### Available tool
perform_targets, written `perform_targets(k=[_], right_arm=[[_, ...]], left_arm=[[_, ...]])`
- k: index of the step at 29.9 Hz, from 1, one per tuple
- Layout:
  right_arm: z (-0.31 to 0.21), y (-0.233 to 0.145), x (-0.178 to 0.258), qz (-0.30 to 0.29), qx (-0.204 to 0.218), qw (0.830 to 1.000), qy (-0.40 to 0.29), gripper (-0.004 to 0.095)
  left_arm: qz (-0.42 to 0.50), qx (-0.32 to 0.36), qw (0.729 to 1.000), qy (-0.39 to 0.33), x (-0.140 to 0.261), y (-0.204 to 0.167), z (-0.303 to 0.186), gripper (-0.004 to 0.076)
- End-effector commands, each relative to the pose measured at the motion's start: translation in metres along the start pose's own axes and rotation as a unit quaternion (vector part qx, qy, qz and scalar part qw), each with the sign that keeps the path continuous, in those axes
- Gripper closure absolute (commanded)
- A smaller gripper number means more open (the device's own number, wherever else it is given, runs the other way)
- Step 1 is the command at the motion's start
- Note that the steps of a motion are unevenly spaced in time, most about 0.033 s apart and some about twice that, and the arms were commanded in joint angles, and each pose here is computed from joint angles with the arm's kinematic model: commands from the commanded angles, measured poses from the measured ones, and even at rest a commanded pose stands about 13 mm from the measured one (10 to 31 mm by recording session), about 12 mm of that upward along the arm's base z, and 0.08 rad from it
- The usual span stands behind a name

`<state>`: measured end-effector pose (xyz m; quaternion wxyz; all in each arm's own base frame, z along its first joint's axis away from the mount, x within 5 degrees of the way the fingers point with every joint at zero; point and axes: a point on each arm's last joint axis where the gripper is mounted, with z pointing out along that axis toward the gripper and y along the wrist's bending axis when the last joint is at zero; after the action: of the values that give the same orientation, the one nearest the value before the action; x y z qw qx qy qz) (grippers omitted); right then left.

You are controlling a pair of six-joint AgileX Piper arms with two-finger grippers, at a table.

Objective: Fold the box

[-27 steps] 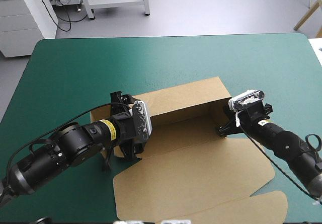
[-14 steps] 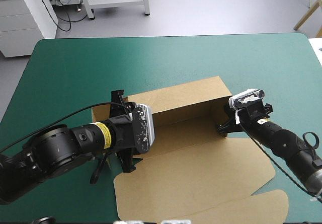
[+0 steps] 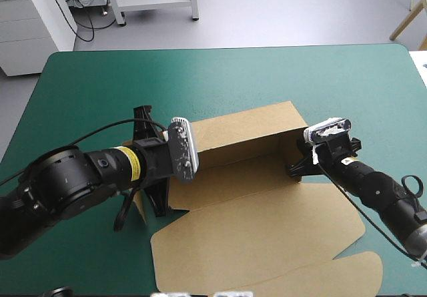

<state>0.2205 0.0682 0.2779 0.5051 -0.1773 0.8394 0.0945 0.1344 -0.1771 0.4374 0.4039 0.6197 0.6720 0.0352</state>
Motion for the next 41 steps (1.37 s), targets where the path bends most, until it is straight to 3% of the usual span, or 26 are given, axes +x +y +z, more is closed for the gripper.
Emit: perform_targets(k=[1,7,16,22,27,31,41], right_arm=[[-0.004,-0.003,-0.011,0.006,0.011,1.0,-0.025,0.0926],[-0.004,-0.003,-0.012,0.002,0.012,1.0,-0.026,0.0926],[-0.012,0.004,-0.036,-0.001,-0.033,0.999,-0.034,0.0926],[-0.027,0.005,-0.069,0.017,-0.041,0.999,-0.029,0.0926],[-0.04,-0.002,-0.087,0.033,-0.007,0.999,0.017,0.0926],[-0.048,-0.008,-0.096,0.041,0.021,0.997,0.064,0.0926],[0.003,-0.014,-0.099,0.055,0.01,0.974,0.217,0.0927]], left_arm=[[-0.064,-0.048,0.997,-0.007,0.003,0.028,-0.01,0.0705],[-0.219,-0.072,0.972,0.037,0.045,0.071,-0.012,0.0705],[-0.435,-0.119,0.891,0.053,0.122,0.113,-0.033,0.0712],[-0.457,-0.152,0.874,0.068,0.141,0.119,-0.042,0.0734],[-0.446,-0.173,0.875,0.071,0.147,0.121,-0.035,0.0734],[-0.445,-0.176,0.875,0.075,0.15,0.121,-0.032,0.0734],[-0.445,-0.177,0.875,0.073,0.15,0.121,-0.032,0.0734]])
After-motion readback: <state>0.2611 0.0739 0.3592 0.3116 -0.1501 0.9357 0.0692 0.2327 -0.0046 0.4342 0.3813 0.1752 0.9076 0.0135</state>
